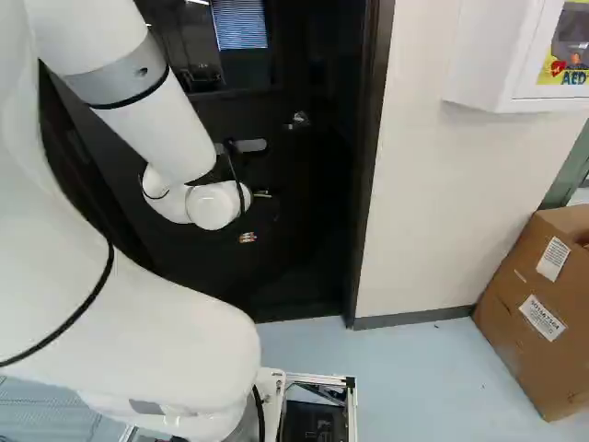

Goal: Open the door and move inside

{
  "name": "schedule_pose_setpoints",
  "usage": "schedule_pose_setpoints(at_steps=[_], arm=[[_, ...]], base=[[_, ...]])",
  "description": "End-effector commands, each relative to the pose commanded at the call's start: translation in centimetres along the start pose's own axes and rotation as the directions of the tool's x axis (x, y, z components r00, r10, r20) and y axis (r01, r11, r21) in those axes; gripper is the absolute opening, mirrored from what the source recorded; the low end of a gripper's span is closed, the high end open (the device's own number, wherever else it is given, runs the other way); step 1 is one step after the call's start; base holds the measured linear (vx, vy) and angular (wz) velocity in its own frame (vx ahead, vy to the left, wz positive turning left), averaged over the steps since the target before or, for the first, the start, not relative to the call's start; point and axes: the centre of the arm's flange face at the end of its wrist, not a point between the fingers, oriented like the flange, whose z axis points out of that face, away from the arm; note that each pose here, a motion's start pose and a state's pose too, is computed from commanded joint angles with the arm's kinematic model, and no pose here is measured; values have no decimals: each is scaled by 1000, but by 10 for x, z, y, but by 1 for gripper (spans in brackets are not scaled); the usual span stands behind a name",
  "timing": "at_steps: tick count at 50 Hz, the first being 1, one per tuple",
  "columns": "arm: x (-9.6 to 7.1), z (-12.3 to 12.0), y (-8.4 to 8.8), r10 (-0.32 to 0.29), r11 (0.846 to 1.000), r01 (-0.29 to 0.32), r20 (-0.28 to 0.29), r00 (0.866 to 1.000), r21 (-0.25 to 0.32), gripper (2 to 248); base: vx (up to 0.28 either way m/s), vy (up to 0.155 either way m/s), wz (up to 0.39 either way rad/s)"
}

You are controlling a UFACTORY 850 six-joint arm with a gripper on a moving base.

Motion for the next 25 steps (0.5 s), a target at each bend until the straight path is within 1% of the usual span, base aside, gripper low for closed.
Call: schedule_pose_setpoints(at_steps=[25], arm=[[0, 0, 0, 0, 1000, 0, 0, 1000, 0, 247]], base=[[86, 34, -10]])
